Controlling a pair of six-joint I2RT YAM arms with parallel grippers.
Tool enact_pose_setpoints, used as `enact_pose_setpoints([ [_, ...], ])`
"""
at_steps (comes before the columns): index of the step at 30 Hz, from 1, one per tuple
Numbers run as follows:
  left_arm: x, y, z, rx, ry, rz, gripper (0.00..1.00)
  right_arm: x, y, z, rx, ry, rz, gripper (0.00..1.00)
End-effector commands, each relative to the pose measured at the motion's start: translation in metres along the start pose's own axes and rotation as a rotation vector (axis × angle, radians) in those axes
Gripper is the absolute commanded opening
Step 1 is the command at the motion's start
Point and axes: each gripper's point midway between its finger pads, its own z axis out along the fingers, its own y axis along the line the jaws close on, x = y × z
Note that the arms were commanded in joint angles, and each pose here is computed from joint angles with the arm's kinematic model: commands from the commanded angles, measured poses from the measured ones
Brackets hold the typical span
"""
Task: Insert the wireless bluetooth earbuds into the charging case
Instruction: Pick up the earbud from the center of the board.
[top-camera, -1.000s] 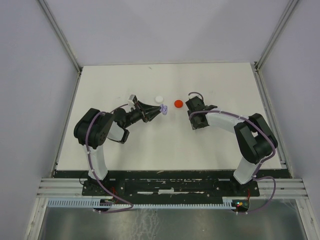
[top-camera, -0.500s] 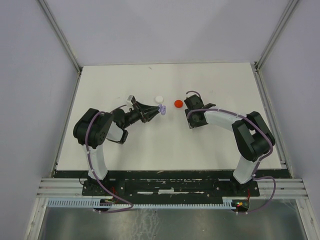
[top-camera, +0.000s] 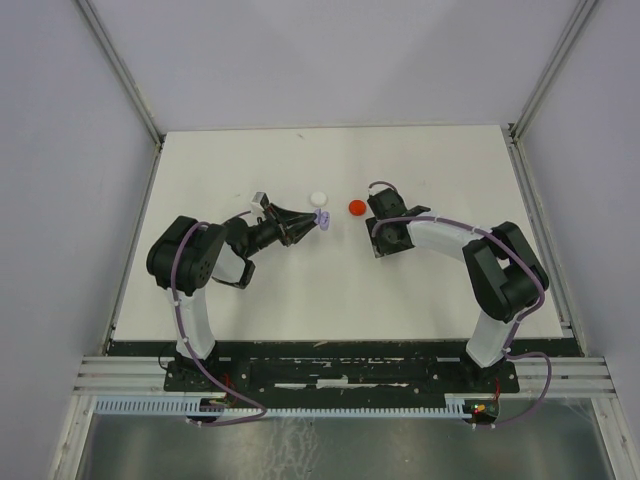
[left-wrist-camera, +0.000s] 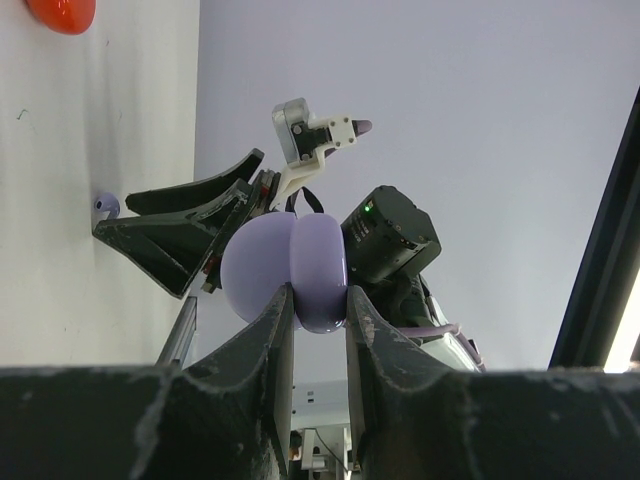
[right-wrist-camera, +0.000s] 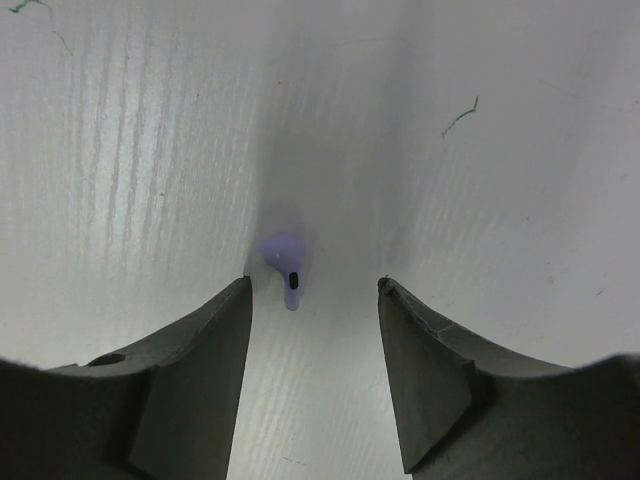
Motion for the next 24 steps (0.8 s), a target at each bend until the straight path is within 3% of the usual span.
enact_pose_setpoints([
  [1,0.008,-0.021,-0.004,0.097,0.033,0.085,0.03,-0.023,0.014,-0.003,-0.048,-0.061,0.017,0.62],
  [24,0.006,-0.024,-0.005,0.104,0.034,0.086,0.03,-0.031,0.015,0.007,-0.025,-0.046,0.057,0.42],
])
